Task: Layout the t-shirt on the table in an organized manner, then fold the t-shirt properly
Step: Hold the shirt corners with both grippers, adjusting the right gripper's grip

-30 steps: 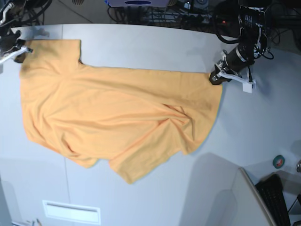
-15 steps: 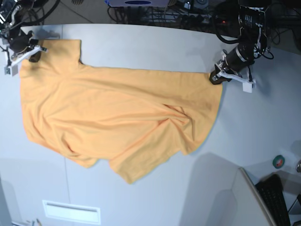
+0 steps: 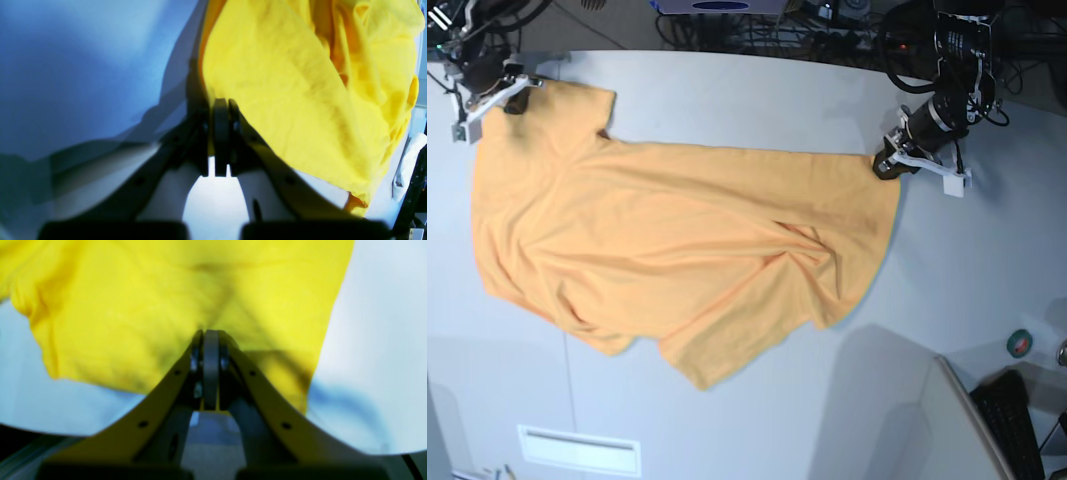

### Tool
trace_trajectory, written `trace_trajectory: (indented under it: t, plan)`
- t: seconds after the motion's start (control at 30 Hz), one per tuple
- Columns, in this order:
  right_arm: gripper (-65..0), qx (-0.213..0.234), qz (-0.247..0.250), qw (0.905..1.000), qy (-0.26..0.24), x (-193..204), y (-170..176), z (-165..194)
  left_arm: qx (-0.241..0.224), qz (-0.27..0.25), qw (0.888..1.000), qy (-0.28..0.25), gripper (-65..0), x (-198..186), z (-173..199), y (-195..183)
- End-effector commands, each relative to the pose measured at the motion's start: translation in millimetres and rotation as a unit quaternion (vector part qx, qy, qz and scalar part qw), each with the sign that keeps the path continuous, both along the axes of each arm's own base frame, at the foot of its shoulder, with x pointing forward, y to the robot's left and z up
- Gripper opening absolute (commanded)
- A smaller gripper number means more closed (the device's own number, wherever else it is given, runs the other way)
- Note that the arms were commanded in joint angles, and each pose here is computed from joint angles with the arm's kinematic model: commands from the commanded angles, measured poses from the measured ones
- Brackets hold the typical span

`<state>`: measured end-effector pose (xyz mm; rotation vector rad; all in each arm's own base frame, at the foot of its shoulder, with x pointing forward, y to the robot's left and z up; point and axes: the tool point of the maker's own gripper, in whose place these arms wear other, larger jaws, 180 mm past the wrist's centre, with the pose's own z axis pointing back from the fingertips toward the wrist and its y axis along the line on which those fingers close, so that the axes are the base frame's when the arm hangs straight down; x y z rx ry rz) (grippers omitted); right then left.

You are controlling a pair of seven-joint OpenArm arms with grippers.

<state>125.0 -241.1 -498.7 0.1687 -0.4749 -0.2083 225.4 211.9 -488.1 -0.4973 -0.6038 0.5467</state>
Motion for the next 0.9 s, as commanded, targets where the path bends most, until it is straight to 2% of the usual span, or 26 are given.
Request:
trace_trajectory:
  t: [0.0, 0.17, 0.37, 0.4, 0.5, 0.53, 0.57, 0.7, 0.87]
  plan:
    - [-65.0, -0.018, 0.003, 0.9995, -0.025, 9, -10, 14, 0.004, -0.001, 1.000, -0.020, -65.0, 9, 10, 5]
    - [-65.0, -0.042, -0.003, 0.9975, -0.057, 29, -26, 33, 0.005, -0.001, 1.000, -0.018, -65.0, 8, 9, 6]
    - [-65.0, -0.048, -0.102, 0.9887, -0.099, 52, -75, 46, 0.006, -0.001, 1.000, -0.018, -65.0, 7, 9, 6]
    - [-61.4, -0.046, -0.106, 0.9886, -0.096, 54, -81, 45, 0.006, 0.000, 1.000, -0.018, -65.0, 7, 9, 7]
    - [-31.2, -0.016, -0.113, 0.9914, -0.065, 53, -87, 29, 0.007, 0.002, 1.000, -0.018, -65.0, 6, 10, 9]
    - [-25.7, -0.001, -0.120, 0.9905, -0.067, 54, -87, 26, 0.007, 0.002, 1.000, -0.018, -65.0, 6, 10, 9]
    - [-23.1, 0.015, -0.128, 0.9889, -0.073, 54, -89, 24, 0.007, 0.002, 1.000, -0.018, -65.0, 6, 10, 9]
    - [-27.0, 0.068, -0.156, 0.9831, -0.068, 47, -92, 9, 0.007, 0.003, 1.000, -0.018, -65.0, 6, 10, 9]
    - [-28.1, 0.082, -0.159, 0.9826, -0.049, 38, -87, -2, 0.007, 0.003, 1.000, -0.018, -65.0, 6, 10, 9]
